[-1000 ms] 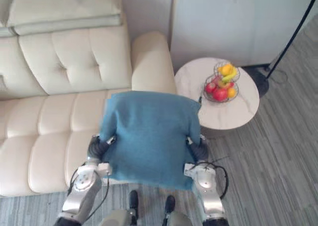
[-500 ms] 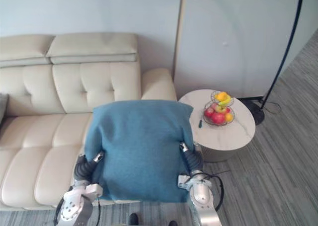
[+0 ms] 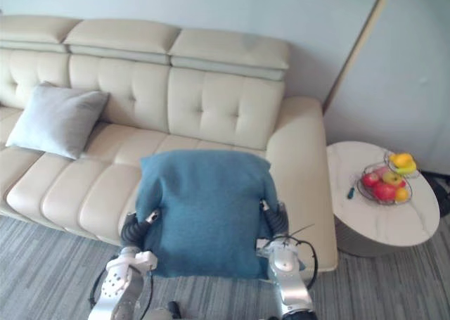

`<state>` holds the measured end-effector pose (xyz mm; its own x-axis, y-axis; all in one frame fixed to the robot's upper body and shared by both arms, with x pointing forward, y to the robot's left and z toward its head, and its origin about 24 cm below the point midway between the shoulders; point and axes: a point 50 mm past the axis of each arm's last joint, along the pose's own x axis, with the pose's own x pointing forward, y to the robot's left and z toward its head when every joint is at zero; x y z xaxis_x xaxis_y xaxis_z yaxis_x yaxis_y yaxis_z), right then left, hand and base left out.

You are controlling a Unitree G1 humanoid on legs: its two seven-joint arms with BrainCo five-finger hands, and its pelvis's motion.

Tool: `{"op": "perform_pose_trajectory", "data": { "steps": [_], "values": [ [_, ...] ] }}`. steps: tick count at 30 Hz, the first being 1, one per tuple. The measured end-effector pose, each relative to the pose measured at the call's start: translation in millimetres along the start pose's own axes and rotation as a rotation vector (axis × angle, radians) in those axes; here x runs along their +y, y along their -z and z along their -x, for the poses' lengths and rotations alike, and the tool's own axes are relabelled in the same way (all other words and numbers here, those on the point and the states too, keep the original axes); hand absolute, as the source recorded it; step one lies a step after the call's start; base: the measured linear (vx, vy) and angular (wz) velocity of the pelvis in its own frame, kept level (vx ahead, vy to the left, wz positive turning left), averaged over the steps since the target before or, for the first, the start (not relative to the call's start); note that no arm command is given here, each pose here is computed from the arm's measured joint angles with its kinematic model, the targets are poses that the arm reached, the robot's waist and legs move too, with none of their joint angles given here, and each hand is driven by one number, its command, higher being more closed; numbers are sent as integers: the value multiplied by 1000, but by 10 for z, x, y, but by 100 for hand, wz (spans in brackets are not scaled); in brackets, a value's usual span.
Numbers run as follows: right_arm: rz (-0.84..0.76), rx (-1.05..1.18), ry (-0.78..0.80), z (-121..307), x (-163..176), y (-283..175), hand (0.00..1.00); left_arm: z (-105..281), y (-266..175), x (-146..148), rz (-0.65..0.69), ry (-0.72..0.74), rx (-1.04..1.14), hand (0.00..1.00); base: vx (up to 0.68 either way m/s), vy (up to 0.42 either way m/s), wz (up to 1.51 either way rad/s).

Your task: Pick up cushions and gather them together orderly.

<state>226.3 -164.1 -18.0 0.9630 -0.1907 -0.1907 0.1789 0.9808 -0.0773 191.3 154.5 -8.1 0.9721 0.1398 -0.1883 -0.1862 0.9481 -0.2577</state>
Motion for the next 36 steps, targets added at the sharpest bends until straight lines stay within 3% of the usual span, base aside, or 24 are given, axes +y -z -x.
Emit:
{"op": "perform_pose_trajectory", "data": {
  "steps": [6, 14, 22, 36],
  "values": [
    [-15, 45, -23, 31, 60, 96, 100, -5, -20, 88, -26, 0, 0, 100, 33, 210, 11],
    [11, 42, -1, 87, -87, 108, 100, -1, 12, -28, -51, 89, 18, 100, 209, 61, 7],
    [-32, -128, 14, 241, -146, -271, 100, 144, 23, -49, 0, 83, 16, 100, 184, 93, -49],
    [-12, -63, 30, 322, -109, -116, 100, 204, 66, 0, -33, 71, 38, 100, 82, 129, -25]
  ]
}}
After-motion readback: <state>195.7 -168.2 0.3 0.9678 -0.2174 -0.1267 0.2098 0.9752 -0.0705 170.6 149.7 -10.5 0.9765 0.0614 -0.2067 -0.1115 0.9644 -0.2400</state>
